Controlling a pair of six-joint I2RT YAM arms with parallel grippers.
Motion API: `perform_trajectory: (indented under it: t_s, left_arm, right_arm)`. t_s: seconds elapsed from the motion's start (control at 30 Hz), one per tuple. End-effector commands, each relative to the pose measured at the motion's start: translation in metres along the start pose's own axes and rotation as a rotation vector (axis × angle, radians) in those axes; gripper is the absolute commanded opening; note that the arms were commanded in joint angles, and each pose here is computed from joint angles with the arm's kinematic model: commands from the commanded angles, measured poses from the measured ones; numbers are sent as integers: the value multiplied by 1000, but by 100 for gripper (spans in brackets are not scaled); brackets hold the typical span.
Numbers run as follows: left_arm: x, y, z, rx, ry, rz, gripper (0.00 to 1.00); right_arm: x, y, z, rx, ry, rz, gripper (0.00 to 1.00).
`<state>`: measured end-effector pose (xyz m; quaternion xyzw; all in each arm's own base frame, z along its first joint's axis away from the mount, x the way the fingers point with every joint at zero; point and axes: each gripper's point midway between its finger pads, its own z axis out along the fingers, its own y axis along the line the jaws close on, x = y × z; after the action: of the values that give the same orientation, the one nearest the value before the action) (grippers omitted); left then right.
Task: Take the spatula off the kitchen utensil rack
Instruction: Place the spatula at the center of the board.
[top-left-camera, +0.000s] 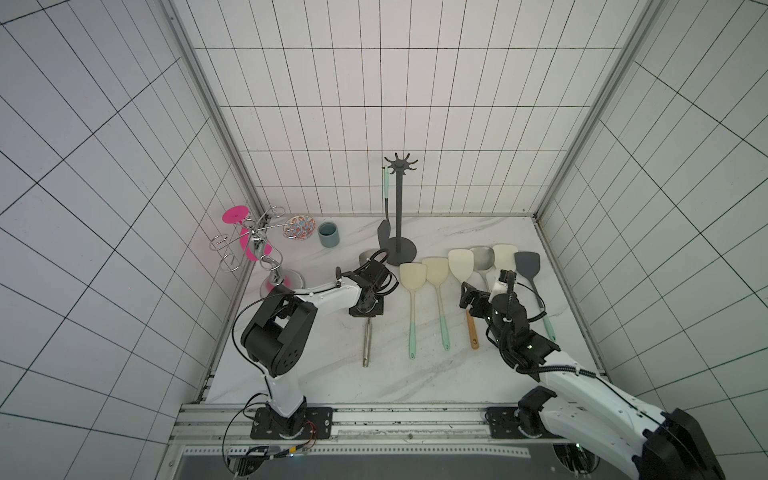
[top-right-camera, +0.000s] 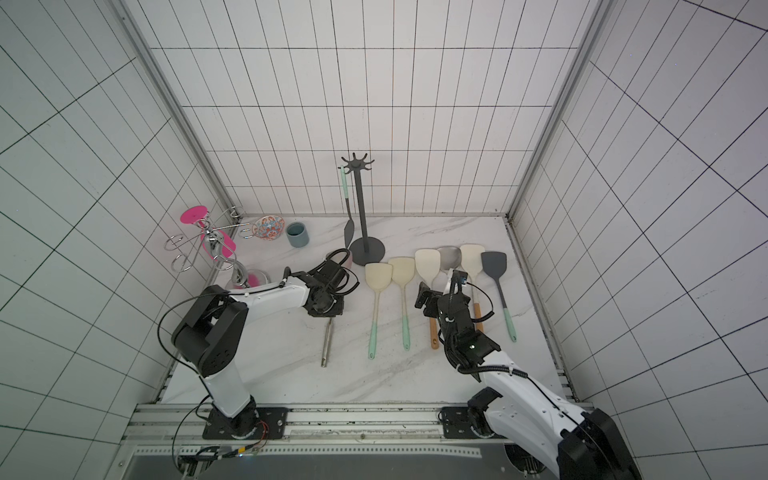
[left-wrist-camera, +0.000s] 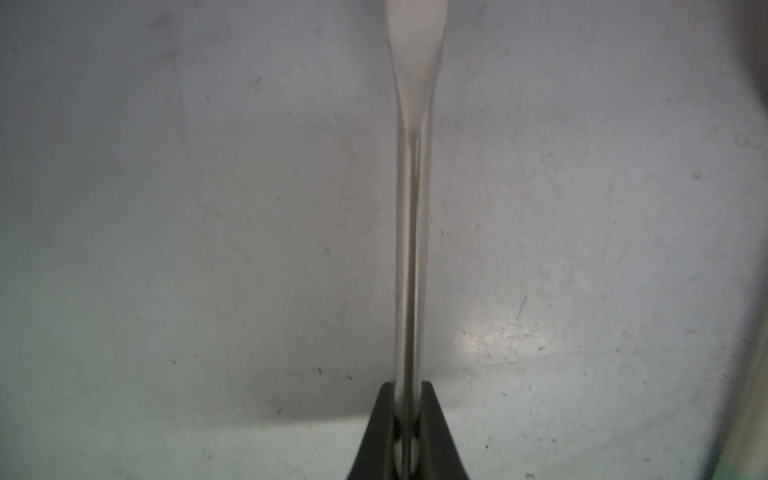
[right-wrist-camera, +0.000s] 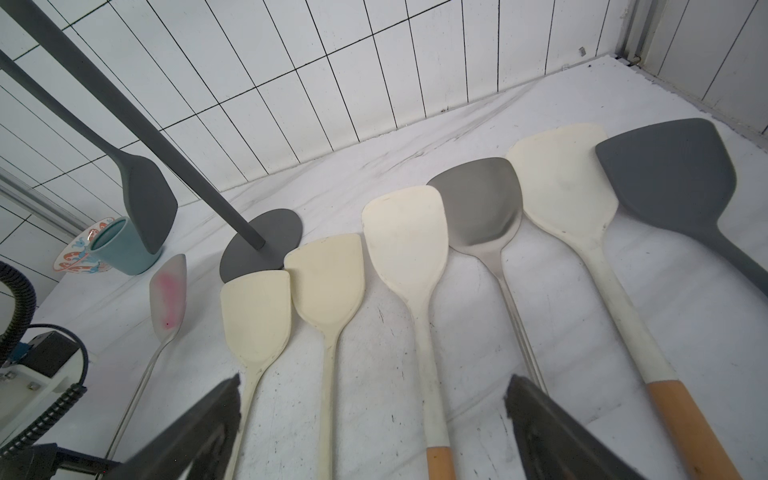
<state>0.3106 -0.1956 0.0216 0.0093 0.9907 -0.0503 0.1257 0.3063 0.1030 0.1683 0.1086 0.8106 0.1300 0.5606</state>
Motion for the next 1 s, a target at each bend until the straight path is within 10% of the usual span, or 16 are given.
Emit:
perform_trajectory:
  t_s: [0.0, 0.97]
  left_arm:
    - [-9, -12, 2, 33, -26, -13, 0]
    - [-9, -20, -18, 97, -49, -37, 30]
  right_arm:
    - [6, -9, 0, 23, 5, -7, 99]
    - [8, -8, 1, 18, 11, -9, 99]
